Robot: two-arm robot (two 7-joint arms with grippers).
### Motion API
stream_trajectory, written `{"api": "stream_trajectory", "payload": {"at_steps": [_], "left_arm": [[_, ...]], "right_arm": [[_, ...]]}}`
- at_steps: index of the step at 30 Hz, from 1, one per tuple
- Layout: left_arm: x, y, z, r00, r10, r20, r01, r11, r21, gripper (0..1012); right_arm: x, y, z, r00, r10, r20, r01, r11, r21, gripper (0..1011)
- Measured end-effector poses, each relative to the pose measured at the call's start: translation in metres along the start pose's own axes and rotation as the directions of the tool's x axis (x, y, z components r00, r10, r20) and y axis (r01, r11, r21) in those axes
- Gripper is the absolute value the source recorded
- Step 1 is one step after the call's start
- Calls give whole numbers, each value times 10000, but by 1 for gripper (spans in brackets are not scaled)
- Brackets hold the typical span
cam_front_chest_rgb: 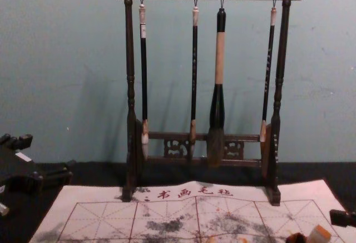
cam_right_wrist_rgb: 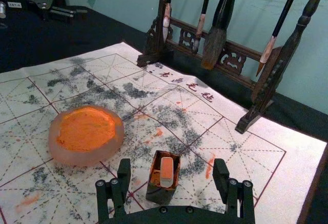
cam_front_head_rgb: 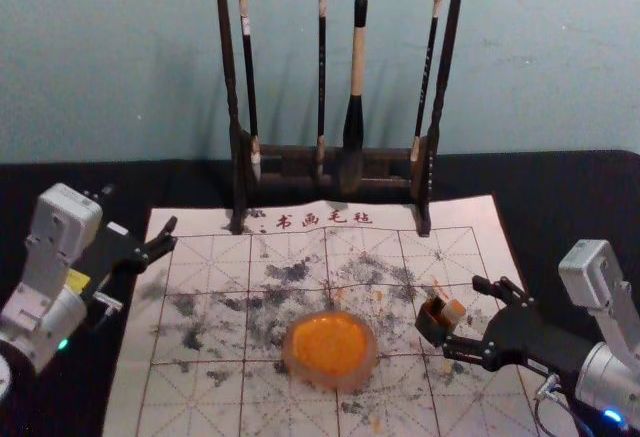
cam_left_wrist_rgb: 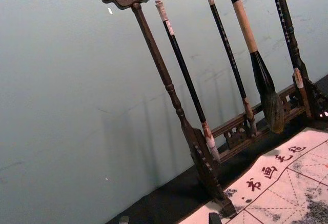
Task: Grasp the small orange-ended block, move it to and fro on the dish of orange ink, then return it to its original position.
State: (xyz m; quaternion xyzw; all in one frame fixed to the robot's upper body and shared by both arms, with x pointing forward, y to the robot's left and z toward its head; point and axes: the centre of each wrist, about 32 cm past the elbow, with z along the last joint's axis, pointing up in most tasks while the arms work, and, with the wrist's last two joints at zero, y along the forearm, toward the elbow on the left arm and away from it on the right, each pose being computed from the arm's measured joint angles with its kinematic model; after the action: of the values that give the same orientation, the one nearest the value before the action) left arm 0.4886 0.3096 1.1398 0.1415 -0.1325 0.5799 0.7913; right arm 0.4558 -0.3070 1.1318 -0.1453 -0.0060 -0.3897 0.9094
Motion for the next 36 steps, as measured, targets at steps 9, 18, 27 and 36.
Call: {"api": "stream_trajectory", "payload": {"at_steps": [9,18,27,36], "left_arm": [[0,0,0,10000,0,0,0,10000,0,1001],[0,0,0,10000,-1,0,1,10000,1,1001],[0,0,0,10000,1,0,-1,10000,0,1001],[0,0,0,10000,0,0,0,10000,1,1001]], "right_arm": [[-1,-2,0,10000,1,13,-1,10000,-4,1002],[-3,-2,2,10000,5,18,-5,10000,3,814],[-2,-3,3,10000,1,18,-1,10000,11,543],[-2,-3,3,10000,-1,20,1,10000,15,256]]}}
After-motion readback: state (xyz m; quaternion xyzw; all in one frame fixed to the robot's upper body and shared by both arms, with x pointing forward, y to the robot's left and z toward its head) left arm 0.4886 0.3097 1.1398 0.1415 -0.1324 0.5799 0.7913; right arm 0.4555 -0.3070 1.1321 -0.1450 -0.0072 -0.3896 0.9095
